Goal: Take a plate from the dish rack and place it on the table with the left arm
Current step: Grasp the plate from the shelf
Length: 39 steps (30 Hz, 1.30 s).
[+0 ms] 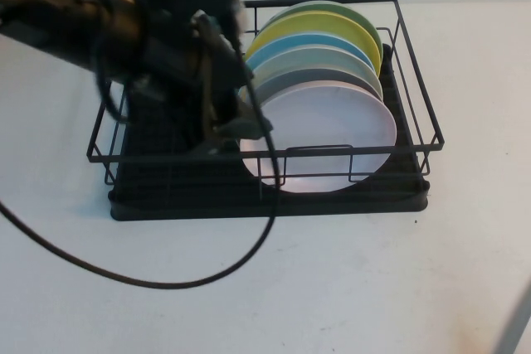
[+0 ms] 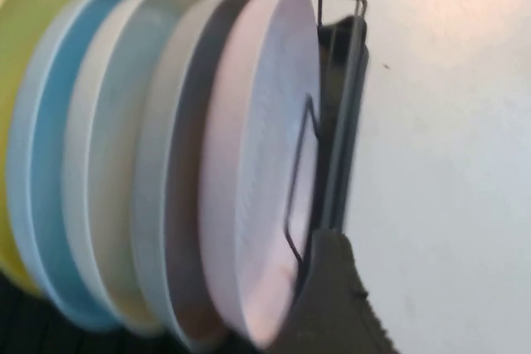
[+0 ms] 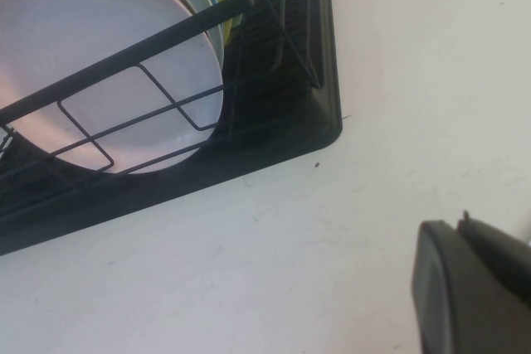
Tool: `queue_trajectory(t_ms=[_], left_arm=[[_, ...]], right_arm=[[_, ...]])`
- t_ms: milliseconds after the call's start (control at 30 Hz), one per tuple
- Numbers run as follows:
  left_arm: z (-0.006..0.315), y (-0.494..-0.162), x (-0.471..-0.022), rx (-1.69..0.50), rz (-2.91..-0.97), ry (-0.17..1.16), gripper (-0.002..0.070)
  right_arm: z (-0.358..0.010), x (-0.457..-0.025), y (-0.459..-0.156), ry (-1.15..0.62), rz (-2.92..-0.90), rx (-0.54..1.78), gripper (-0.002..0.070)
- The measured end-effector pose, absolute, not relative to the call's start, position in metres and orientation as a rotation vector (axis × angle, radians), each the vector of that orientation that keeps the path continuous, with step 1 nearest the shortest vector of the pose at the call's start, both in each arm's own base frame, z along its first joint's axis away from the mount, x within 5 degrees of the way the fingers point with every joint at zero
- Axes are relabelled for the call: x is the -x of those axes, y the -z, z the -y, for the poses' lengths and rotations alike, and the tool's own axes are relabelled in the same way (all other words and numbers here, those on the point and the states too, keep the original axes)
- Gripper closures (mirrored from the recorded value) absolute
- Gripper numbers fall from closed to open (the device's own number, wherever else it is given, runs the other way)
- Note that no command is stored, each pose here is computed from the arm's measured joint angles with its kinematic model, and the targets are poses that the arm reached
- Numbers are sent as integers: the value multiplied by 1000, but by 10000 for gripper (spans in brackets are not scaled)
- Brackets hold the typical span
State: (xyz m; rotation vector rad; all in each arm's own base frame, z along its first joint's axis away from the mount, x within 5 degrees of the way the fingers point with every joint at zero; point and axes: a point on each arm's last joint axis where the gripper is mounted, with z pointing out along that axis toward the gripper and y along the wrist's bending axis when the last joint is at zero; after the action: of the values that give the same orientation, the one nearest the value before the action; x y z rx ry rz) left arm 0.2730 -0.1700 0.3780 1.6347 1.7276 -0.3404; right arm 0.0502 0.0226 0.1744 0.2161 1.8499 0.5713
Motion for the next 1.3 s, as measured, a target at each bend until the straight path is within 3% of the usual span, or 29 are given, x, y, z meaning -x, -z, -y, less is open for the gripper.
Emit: queue_trajectory(t_ms=[300,933,1067,1300], left_arm=[[228,-338,-307,-1596,-1604,221,214],[244,-300,-333,-1562,-1645,187,241],[246,-295,-336,-1556,-1651,181,327],[244,-304,-339,-1511,-1600,121,609]], right_arm=[[-23,-50,-174,-571,-1850,-216,694],[-23,-50,-174,-571,-1850,-216,694],[-23,-50,-174,-571,-1850,-216,694],[-23,-50,-174,-571,-1850,-216,694]])
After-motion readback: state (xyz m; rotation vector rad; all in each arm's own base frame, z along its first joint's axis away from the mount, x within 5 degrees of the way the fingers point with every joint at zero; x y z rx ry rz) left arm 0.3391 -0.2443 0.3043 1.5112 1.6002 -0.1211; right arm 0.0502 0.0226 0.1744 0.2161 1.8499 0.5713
